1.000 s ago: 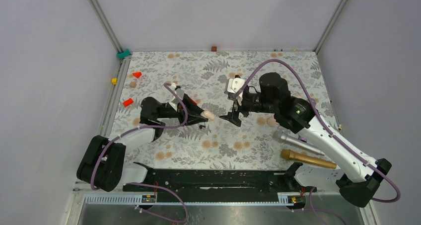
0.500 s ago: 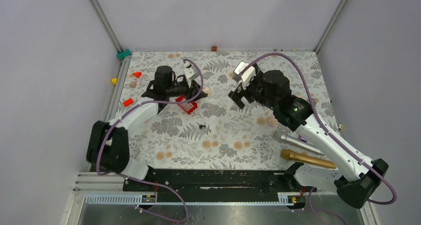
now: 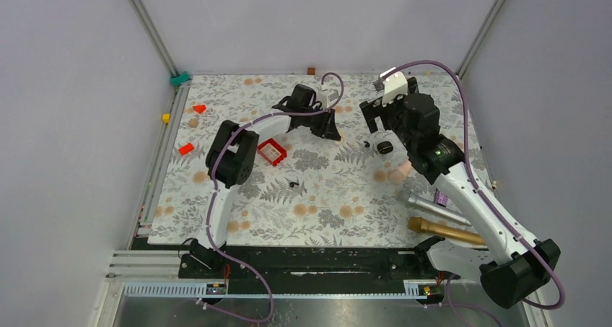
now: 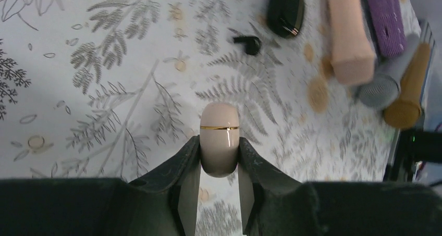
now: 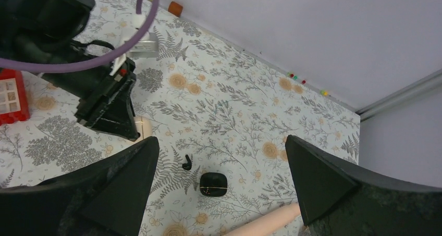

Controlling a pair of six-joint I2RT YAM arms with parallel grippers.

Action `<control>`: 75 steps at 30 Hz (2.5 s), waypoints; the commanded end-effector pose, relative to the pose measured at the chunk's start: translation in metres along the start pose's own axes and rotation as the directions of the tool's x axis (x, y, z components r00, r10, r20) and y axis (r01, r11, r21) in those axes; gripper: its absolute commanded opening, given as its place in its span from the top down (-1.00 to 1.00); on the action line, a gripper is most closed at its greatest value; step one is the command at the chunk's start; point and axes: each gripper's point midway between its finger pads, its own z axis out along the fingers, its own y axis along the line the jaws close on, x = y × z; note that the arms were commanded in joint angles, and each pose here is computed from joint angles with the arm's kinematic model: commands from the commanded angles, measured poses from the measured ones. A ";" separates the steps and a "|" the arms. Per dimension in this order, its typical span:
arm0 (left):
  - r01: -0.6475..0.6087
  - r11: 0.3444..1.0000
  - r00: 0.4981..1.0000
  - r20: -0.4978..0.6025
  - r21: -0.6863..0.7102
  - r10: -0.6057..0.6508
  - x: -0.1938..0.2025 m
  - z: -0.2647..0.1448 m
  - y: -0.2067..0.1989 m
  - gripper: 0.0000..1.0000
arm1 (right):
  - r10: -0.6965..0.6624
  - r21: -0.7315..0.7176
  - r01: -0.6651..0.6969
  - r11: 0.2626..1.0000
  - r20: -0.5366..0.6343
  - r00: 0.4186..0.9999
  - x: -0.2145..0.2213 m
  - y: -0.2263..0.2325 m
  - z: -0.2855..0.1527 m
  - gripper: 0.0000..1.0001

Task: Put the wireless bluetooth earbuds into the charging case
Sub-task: Place the charging case at the center of the board, then pick up the charging case at the center of the board.

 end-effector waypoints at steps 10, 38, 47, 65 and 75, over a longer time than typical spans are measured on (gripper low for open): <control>0.323 0.926 0.942 -0.030 -0.195 -0.334 0.005 0.031 0.051 0.37 | 0.053 0.059 -0.053 0.997 -0.001 0.999 0.004 -0.014 0.014 -0.99; -0.063 0.949 0.974 0.189 -0.307 0.126 -0.025 -0.266 -0.034 -0.97 | -0.181 -0.162 0.099 0.982 -0.642 0.745 0.199 -0.035 0.060 -0.99; 0.023 0.985 0.983 0.182 -0.172 0.008 0.027 -0.262 -0.034 -0.97 | -0.110 -0.267 -0.171 0.948 -0.784 0.611 0.240 -0.001 0.080 -0.99; 0.012 0.983 0.985 0.169 -0.185 0.019 0.030 -0.263 -0.033 -0.97 | -0.173 -0.286 -0.238 0.928 -0.897 0.407 0.276 0.005 0.091 -0.84; 0.011 0.981 0.985 0.174 -0.192 0.023 0.029 -0.265 -0.035 -0.97 | -0.214 -0.307 -0.273 0.912 -0.923 0.321 0.273 0.004 0.091 -0.74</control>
